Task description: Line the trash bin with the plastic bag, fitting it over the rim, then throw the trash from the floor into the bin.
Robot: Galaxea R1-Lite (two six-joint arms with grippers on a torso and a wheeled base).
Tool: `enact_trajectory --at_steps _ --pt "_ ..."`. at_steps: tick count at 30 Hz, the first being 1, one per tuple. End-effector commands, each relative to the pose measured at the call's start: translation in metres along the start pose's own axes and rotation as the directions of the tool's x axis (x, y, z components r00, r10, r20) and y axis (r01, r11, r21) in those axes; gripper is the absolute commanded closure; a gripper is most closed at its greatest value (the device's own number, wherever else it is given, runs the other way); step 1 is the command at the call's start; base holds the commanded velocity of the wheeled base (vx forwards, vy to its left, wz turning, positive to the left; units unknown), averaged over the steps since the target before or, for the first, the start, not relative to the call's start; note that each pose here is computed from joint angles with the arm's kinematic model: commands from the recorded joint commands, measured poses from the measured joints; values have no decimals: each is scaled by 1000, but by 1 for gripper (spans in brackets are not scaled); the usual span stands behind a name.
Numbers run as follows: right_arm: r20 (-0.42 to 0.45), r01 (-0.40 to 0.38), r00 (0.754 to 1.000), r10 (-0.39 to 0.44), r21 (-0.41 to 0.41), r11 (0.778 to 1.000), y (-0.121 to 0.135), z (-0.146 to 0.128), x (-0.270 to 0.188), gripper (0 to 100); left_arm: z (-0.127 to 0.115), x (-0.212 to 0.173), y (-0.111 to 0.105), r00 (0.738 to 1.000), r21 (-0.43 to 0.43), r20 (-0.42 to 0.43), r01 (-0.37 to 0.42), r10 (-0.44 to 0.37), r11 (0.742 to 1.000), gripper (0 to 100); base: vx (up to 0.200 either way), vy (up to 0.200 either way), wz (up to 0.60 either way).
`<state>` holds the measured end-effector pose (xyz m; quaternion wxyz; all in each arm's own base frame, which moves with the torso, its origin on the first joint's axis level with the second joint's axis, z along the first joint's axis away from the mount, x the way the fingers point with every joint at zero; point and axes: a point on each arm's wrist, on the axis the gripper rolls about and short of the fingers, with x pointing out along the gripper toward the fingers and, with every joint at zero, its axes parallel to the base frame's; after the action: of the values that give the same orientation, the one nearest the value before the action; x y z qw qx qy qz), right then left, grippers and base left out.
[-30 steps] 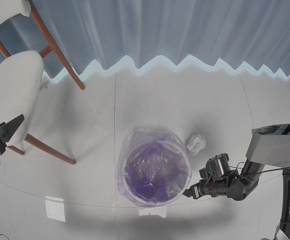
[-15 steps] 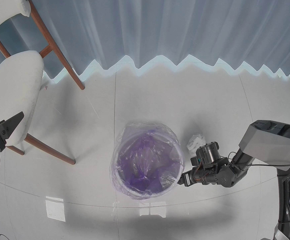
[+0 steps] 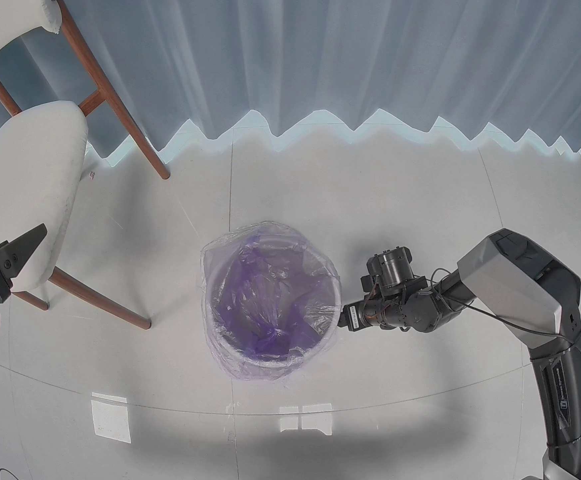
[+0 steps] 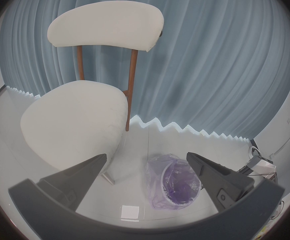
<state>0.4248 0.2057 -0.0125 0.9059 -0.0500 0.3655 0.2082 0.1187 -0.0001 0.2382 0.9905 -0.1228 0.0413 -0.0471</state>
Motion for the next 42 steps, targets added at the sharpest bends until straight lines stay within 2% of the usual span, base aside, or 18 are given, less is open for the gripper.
enact_trajectory --at_steps 1,7,10,13,20,28,36,37,42 --pt "-4 48 999 -47 33 998 -21 21 -10 0 0 -1 1 1000 0 6 -10 10 1000 0 0 0 0" --pt "25 157 987 -160 108 982 -67 38 -37 0 2 -2 2 1000 0 16 -20 20 1000 0 0 0 0" --pt "35 224 972 -231 152 963 -86 35 -36 0 2 -2 3 1000 -4 17 -27 27 1000 0 0 0 0" --pt "49 256 962 -268 179 950 -93 29 -28 0 1 -3 4 999 -5 16 -36 36 999 0 0 0 0" --pt "46 285 953 -298 185 940 -100 14 4 0 3 -3 5 999 -5 23 -47 47 999 0 0 0 0" --pt "66 257 960 -271 165 952 -84 15 28 0 3 -3 8 998 -7 25 -65 66 998 0 0 0 0" --pt "39 261 962 -271 160 952 -85 1 54 0 3 -3 9 997 -9 28 -74 74 997 0 0 0 0" --pt "39 261 962 -271 162 952 -85 1 54 100 3 -3 9 997 -10 27 -74 75 997 0 0 0 0" --pt "52 284 953 -297 175 943 -90 7 49 100 3 -7 8 997 -7 38 -73 74 997 0 0 0 0"
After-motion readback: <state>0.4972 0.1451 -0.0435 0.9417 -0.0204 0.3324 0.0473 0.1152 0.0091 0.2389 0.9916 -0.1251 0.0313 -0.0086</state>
